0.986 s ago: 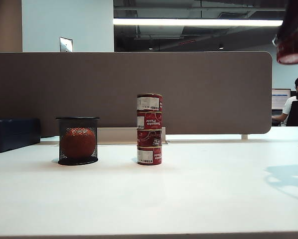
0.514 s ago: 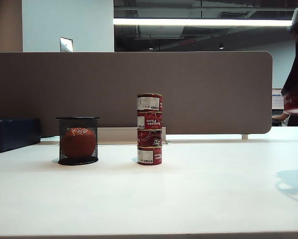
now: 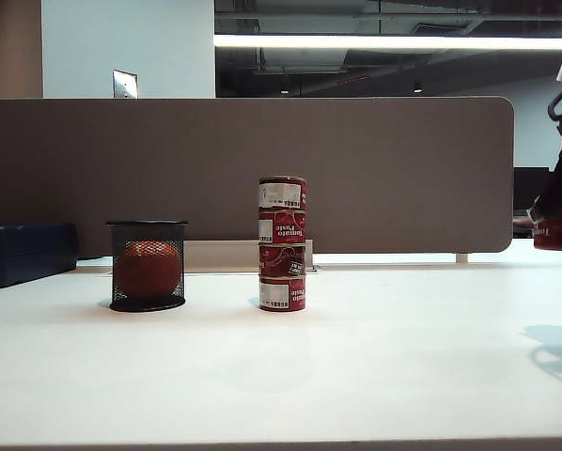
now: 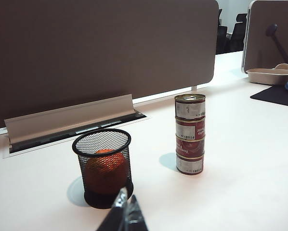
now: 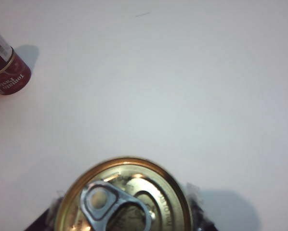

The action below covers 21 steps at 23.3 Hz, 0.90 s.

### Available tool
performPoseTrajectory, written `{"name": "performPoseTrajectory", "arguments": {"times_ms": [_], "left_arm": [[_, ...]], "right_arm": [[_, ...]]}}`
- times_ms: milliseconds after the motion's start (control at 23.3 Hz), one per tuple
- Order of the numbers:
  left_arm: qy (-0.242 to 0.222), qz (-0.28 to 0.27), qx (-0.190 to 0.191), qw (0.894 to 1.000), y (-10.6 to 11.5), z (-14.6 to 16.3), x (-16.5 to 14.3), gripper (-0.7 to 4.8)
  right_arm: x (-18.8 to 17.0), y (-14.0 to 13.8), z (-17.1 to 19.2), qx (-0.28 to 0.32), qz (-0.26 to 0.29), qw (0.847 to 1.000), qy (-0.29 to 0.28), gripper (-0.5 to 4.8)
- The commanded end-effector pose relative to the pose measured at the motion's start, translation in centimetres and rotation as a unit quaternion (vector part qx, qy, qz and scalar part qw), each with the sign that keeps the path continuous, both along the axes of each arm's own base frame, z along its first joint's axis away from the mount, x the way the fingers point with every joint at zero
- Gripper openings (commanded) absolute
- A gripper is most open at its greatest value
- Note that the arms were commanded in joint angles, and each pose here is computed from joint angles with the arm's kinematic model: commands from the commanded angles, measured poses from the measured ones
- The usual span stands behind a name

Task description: Take a can of tomato sauce from the stacked ones and place it on the table.

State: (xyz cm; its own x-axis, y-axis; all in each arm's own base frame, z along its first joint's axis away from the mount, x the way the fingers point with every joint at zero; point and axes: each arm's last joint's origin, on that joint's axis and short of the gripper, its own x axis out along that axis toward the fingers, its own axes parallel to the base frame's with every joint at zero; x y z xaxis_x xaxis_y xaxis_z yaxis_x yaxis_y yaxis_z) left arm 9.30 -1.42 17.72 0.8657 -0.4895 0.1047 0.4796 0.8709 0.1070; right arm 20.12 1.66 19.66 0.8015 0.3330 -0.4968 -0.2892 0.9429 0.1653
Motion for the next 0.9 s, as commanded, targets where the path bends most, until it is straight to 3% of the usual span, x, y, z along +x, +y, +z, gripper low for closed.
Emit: {"name": "performPoseTrajectory", "arguments": {"times_ms": [43,900], "left_arm": [[-0.007,0.002,-0.002,1.0,0.0,0.2,0.0,-0.05],[-0.007,0.001,-0.002,1.0,0.0,0.2,0.0,-0.05]], "right_arm": [[-0.1,0.0,-0.4,0.0,-0.001,1.0,-0.018,2.73],[-1.9,-0.2,-5.4,-0.02,-0.025,0.999,-0.02,2.73]]}}
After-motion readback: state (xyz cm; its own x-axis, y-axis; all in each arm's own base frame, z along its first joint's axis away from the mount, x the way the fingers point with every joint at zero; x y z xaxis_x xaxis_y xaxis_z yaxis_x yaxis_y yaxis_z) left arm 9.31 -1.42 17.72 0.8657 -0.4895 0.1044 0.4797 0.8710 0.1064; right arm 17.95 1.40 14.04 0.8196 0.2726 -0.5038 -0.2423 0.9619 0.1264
